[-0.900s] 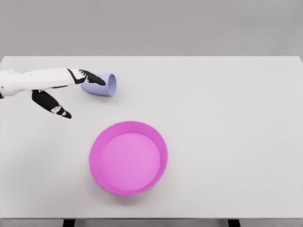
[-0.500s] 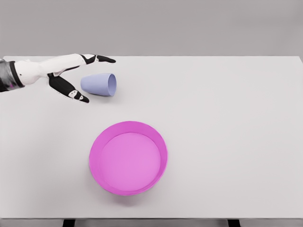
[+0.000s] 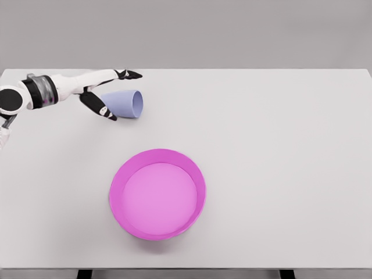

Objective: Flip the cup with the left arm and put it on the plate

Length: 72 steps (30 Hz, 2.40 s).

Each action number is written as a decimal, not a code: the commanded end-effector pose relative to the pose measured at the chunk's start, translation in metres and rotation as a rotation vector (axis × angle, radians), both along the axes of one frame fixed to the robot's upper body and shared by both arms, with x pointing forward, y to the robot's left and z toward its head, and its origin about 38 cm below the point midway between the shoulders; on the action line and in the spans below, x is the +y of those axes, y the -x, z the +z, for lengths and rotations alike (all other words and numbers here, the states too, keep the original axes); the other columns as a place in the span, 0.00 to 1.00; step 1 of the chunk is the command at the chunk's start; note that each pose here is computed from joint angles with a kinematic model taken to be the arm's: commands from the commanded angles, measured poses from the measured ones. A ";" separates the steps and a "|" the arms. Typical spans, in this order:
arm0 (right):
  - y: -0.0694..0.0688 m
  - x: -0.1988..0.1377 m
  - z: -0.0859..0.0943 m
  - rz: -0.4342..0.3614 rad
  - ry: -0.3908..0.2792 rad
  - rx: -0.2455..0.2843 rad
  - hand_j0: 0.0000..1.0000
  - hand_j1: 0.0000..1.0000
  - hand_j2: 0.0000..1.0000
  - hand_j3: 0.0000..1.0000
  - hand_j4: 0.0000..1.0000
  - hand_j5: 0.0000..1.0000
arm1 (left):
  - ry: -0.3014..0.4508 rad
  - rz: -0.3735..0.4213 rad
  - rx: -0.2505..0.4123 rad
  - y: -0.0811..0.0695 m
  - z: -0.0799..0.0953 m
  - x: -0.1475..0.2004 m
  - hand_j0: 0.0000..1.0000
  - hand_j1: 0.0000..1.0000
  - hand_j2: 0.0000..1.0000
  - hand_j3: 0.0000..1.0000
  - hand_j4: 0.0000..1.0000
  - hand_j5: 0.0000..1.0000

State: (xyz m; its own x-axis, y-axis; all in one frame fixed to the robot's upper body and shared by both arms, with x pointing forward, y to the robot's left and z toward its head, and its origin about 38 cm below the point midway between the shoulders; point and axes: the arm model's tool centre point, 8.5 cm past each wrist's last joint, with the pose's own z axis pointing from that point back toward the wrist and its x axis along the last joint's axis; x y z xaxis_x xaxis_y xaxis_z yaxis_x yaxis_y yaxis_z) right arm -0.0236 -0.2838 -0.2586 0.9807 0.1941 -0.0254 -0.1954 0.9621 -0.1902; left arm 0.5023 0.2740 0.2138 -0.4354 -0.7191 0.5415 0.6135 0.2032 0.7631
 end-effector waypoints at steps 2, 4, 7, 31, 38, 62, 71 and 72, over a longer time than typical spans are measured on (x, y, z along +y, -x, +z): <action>0.001 0.000 0.000 0.000 0.000 0.000 1.00 1.00 1.00 1.00 1.00 1.00 | -0.029 0.010 -0.007 -0.004 -0.004 -0.004 1.00 1.00 1.00 1.00 1.00 1.00; 0.000 0.000 0.000 0.000 0.000 0.000 1.00 1.00 1.00 1.00 1.00 1.00 | -0.029 0.011 -0.006 -0.004 -0.004 -0.004 1.00 1.00 1.00 1.00 1.00 1.00; 0.000 0.000 0.000 0.000 0.000 0.000 1.00 1.00 1.00 1.00 1.00 1.00 | -0.038 0.024 0.002 -0.003 -0.006 0.003 1.00 1.00 1.00 1.00 1.00 1.00; 0.001 0.000 0.000 0.000 0.000 0.002 1.00 1.00 1.00 1.00 1.00 1.00 | -0.109 0.050 0.031 -0.022 -0.031 -0.012 1.00 1.00 1.00 1.00 1.00 1.00; 0.001 0.000 0.000 0.000 0.000 0.002 1.00 1.00 1.00 1.00 1.00 1.00 | -0.106 0.070 0.057 -0.025 -0.041 -0.011 1.00 1.00 1.00 1.00 1.00 1.00; 0.001 0.000 0.000 0.000 0.000 0.002 1.00 1.00 1.00 1.00 1.00 1.00 | 0.213 -0.102 0.020 0.000 -0.001 -0.039 0.58 0.58 0.58 0.58 0.58 0.58; 0.000 0.000 0.000 0.000 0.000 0.000 1.00 1.00 1.00 1.00 1.00 1.00 | 0.599 -0.360 0.076 0.094 0.065 -0.028 0.61 0.61 0.61 0.61 0.61 0.61; 0.001 0.000 0.000 0.000 0.000 0.002 1.00 1.00 1.00 1.00 1.00 1.00 | 0.643 -0.375 0.098 0.100 0.069 -0.029 0.61 0.61 0.61 0.61 0.61 0.61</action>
State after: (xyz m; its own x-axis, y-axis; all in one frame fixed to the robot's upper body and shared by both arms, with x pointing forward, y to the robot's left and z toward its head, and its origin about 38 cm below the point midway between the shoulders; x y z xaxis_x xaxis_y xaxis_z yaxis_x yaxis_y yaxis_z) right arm -0.0245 -0.2838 -0.2586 0.9807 0.1938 -0.0269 -0.1953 0.9622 -0.1899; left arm 0.4130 0.2470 0.2566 -0.5009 -0.1617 0.8503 0.7760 0.3511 0.5239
